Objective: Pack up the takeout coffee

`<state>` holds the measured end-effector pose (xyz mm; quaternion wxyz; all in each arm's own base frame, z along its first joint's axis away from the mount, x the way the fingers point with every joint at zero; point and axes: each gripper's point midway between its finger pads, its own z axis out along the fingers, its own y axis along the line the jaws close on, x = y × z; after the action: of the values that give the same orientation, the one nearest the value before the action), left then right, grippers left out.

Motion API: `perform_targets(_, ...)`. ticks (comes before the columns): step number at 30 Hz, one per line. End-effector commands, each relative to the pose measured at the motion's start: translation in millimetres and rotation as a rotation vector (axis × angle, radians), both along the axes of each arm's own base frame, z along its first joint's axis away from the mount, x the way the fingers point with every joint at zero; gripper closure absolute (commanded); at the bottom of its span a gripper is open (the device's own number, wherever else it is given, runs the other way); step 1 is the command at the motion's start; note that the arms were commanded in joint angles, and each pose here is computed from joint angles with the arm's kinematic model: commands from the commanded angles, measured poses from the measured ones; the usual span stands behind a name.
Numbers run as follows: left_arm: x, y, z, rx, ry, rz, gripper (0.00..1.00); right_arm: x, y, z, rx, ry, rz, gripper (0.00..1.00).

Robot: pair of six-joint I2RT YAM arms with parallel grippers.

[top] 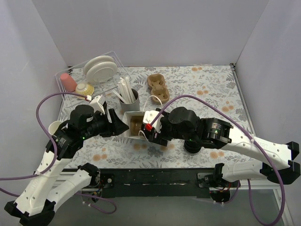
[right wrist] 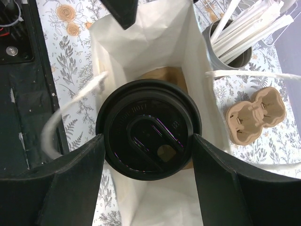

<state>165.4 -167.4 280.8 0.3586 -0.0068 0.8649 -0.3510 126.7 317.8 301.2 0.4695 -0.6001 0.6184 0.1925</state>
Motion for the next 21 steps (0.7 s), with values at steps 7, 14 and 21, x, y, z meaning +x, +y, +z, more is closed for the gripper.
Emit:
perform_targets(7, -5, 3, -20, 0.009, 0.013, 0.001, 0.43, 0, 10, 8, 0.067, 0.003, -0.035, 0.65)
perform_targets(14, 3, 2, -23, 0.031, -0.007, -0.006, 0.60, -4, 12, 5, 0.060, 0.009, -0.032, 0.65)
perform_targets(21, 8, -3, -26, 0.044, -0.065, -0.053, 0.88, -4, 11, 0, 0.046, -0.004, -0.037, 0.66)
